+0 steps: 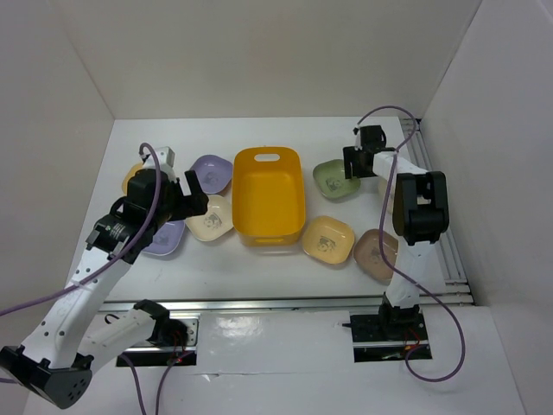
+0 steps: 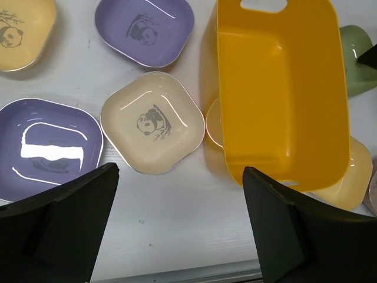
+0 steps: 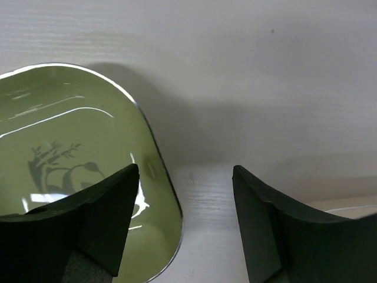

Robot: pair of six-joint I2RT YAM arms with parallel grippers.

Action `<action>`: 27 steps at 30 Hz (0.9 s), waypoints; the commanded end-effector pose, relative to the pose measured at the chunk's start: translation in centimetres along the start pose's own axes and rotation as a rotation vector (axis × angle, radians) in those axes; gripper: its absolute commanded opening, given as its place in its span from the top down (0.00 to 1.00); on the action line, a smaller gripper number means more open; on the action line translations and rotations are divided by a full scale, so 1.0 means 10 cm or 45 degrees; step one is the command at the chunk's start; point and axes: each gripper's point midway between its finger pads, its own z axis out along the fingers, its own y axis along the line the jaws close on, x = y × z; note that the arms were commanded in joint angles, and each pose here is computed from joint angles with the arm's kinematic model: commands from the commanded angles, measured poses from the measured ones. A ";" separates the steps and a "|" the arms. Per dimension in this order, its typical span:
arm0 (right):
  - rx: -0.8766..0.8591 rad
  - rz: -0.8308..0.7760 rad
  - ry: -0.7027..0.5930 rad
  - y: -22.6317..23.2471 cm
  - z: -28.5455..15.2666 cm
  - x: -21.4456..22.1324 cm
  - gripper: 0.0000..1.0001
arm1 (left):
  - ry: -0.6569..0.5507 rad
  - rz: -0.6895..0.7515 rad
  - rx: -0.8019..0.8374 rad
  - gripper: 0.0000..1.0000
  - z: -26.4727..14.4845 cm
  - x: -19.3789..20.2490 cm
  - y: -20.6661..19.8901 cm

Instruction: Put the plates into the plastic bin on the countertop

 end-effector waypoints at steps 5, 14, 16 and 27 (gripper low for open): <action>-0.088 0.024 -0.044 0.06 0.19 -0.12 0.65 | -0.068 0.008 0.038 0.00 -0.04 -0.12 -0.06; 0.270 0.247 -0.150 -0.44 -0.04 -0.51 1.00 | -0.063 0.016 0.020 0.00 -0.01 -0.11 -0.05; 0.331 0.301 -0.234 -0.49 -0.28 -0.71 1.00 | -0.067 0.016 0.010 0.00 -0.01 -0.12 -0.04; 0.275 0.283 -0.624 0.32 -1.98 -1.65 1.00 | -0.005 -0.016 -0.090 0.00 0.09 -0.04 0.06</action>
